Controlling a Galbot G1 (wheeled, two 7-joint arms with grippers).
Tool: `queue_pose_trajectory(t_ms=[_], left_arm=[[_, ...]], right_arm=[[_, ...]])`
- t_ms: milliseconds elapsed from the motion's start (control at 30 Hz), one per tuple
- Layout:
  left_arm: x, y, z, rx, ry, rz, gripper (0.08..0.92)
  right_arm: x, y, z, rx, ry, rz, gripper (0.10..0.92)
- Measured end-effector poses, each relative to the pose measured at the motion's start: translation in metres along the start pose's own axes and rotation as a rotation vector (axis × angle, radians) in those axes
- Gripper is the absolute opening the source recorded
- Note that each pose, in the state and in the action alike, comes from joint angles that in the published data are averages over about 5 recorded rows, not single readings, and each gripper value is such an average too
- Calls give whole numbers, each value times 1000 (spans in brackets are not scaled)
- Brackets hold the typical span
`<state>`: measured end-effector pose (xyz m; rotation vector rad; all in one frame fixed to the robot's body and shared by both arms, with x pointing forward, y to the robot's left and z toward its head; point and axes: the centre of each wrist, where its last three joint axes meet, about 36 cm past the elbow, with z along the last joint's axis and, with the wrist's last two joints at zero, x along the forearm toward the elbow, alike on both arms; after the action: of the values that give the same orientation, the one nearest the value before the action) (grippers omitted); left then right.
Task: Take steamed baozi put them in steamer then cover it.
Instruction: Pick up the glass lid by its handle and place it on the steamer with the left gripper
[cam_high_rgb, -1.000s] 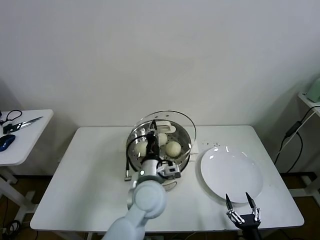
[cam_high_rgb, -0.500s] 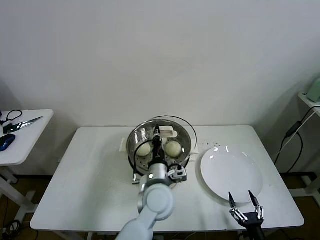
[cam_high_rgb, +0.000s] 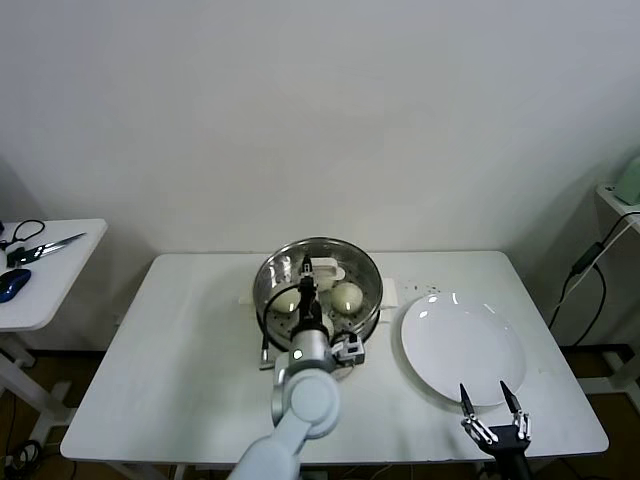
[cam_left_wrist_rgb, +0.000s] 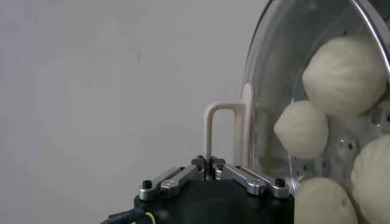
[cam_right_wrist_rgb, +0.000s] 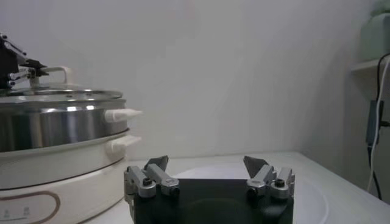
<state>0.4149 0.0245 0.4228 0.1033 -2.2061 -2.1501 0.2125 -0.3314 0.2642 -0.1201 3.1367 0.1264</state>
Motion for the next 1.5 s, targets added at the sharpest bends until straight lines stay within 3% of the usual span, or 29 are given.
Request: queue_pose_trajectory(t_ms=[1000,1100,1500], left_arm=[[-1,-12,0,9,-4,16,147],[3,-11,2,15,-11,26,200],[32,16,23,117,-50,80,544]], right_arm=[[3,4,0,5,-17,5,823],[4,4,-1,6,-14,2,823],[0,5,-4,-8,4,18,823]])
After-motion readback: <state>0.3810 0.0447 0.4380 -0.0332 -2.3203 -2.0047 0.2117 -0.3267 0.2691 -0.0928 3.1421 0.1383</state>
